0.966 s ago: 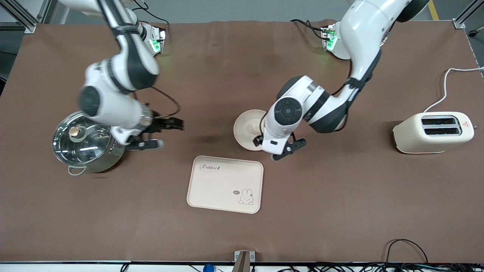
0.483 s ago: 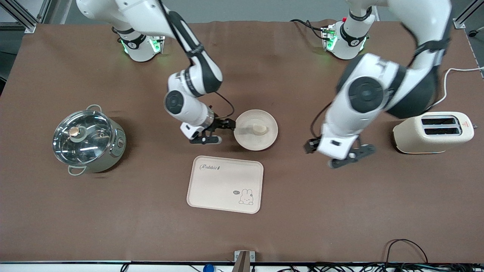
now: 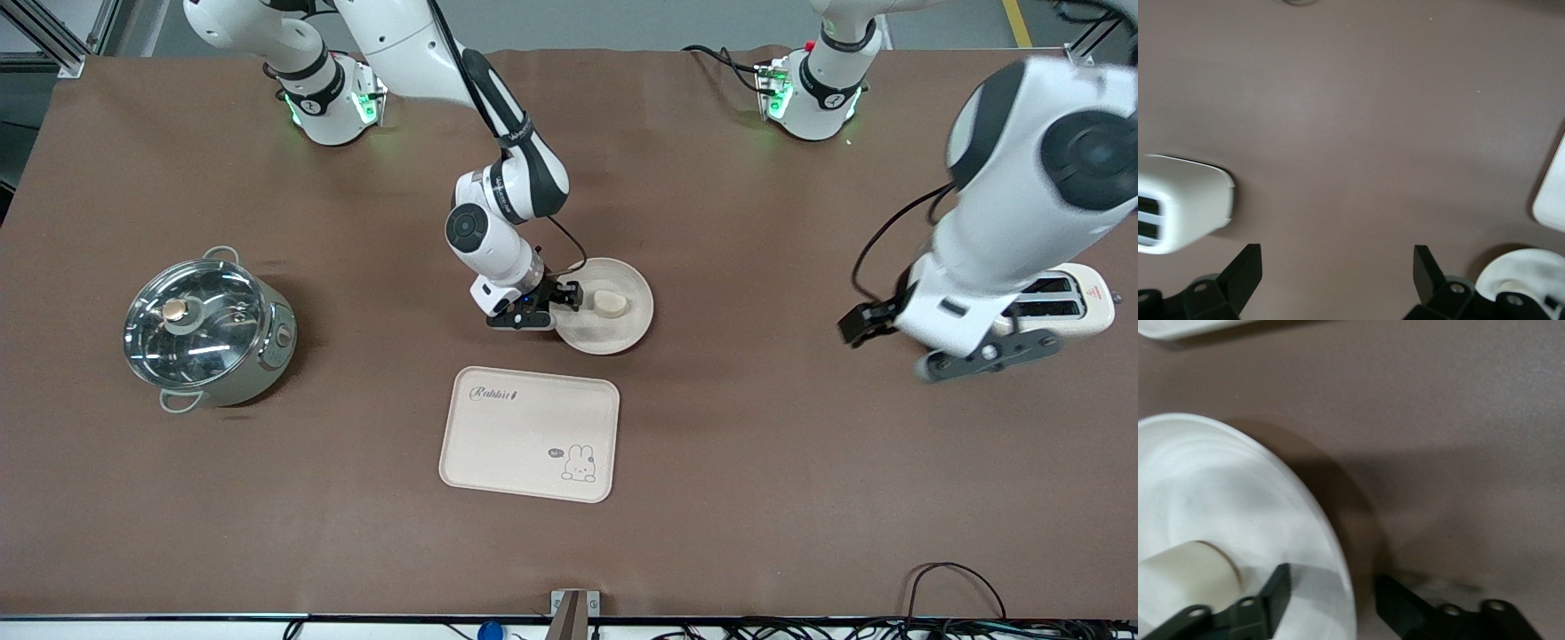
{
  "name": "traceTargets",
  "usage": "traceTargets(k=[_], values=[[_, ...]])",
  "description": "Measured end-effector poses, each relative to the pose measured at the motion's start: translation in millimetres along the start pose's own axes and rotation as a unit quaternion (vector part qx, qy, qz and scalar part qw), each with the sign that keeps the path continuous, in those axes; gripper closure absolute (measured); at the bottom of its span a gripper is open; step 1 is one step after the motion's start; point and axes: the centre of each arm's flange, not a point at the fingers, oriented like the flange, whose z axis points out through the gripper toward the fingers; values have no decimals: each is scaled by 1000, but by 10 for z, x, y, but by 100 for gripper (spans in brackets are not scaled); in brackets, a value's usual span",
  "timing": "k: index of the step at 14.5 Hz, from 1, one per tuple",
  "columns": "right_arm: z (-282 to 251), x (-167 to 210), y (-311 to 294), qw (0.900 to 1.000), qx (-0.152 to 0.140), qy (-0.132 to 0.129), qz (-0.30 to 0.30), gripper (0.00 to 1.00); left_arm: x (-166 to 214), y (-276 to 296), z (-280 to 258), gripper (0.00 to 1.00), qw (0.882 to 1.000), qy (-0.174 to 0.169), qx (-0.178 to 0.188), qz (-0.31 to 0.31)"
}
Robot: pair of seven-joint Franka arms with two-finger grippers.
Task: Place bun in plate and plate on tray
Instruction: 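Grasp the plate rim with the right gripper while the left gripper withdraws, then slide the plate with the right gripper onto the rabbit tray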
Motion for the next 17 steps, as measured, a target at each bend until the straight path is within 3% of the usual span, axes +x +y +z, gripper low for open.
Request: traceTargets(k=[3,8,14,17], values=[[-55,61,-38,1000,6,6,2,77,-172,-444,-481,0,999,0,-9,33],[-230,299,-44,999,19,26,15,93,-565,-504,-925,0,997,1,-15,79],[-937,1332,375,992,55,80,75,95,-941,-745,-889,0,995,-34,-21,93],[-1172,1659,611,990,56,99,78,95,-999,-773,-894,0,994,-43,-19,94]])
